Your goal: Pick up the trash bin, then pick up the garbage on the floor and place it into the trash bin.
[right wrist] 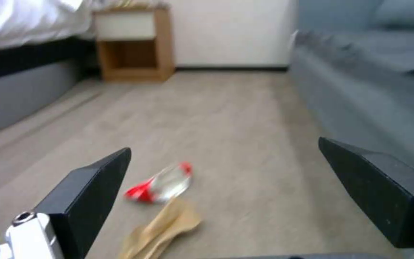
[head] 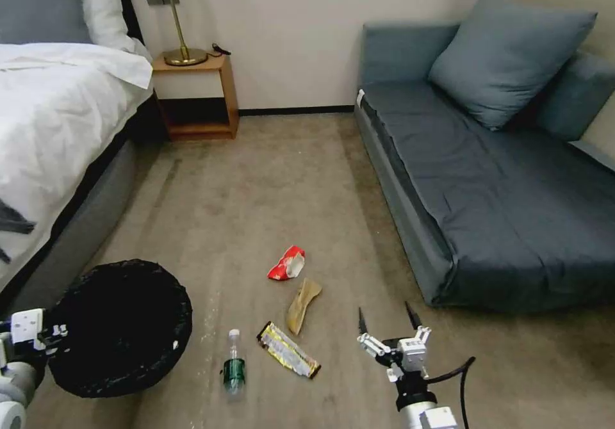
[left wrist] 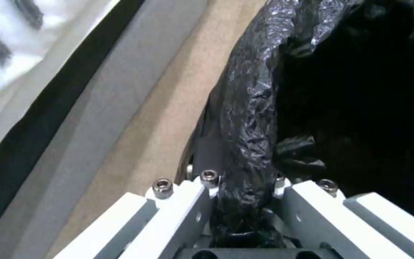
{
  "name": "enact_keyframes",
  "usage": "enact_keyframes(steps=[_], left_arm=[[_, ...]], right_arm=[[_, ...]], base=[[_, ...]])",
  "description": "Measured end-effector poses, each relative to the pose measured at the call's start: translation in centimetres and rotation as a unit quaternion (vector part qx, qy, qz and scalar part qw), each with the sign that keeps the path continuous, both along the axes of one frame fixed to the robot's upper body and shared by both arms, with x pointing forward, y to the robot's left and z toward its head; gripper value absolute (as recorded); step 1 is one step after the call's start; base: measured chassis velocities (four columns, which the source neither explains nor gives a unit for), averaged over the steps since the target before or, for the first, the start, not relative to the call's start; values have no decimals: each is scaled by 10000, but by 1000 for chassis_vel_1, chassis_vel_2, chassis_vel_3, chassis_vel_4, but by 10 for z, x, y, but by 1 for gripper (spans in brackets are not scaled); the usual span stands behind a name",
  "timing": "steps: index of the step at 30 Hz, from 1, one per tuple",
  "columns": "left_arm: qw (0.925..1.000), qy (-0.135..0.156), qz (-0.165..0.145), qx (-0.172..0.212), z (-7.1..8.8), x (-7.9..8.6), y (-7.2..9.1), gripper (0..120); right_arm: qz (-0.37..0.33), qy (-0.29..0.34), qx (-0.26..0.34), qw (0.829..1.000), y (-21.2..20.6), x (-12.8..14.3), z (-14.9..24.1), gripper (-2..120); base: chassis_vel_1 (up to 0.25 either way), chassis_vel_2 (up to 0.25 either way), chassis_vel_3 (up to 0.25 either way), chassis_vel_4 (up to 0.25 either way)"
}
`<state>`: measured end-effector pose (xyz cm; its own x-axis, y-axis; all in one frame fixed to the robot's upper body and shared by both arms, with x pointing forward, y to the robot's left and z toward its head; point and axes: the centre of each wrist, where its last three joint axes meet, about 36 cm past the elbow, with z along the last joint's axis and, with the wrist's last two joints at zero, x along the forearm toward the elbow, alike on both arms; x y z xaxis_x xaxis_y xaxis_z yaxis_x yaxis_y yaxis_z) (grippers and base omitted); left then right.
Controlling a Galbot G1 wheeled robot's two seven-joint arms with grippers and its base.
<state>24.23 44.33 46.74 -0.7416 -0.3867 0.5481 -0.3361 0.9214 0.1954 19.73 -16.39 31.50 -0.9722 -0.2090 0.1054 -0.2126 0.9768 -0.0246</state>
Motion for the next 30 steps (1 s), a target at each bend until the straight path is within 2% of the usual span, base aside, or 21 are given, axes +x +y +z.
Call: enact_keyframes(steps=[3, 4, 7, 8, 12, 13, 17, 18, 21, 30], left_arm=[[10000, 60, 2, -5, 0, -2, 2, 3], [10000, 60, 2, -5, 0, -2, 2, 3], [9999, 130, 24, 2, -1, -7, 4, 3], [9999, 130, 24, 2, -1, -7, 4, 3], [9996, 267, 35, 22, -5, -15, 1, 3], [9996, 267, 35, 22, -5, -15, 1, 3], [9994, 339, 24, 61, -6, -21, -1, 3], [9994, 339, 24, 61, -6, -21, -1, 3], [9994, 336, -1, 98, -3, -24, -4, 3], [9995, 307, -56, 106, 0, -24, -8, 3]], right_arm=[[676, 491, -89, 9965, 9, 7, 5, 100], [676, 491, -89, 9965, 9, 7, 5, 100], [1381, 1217, -187, 9827, 9, 35, 13, 100], [1381, 1217, -187, 9827, 9, 35, 13, 100], [1982, 2007, -260, 9590, 16, 76, 5, 100], [1982, 2007, -260, 9590, 16, 76, 5, 100], [2311, 2531, -422, 9385, 33, 106, -19, 100], [2311, 2531, -422, 9385, 33, 106, -19, 100], [2581, 2921, -735, 9180, 52, 127, -49, 100], [2754, 3219, -1350, 8957, 57, 145, -93, 100]], base=[[0, 0, 0, 0], [0, 0, 0, 0], [0, 0, 0, 0], [0, 0, 0, 0], [0, 0, 0, 0], [0, 0, 0, 0], [0, 0, 0, 0], [0, 0, 0, 0], [0, 0, 0, 0], [0, 0, 0, 0]])
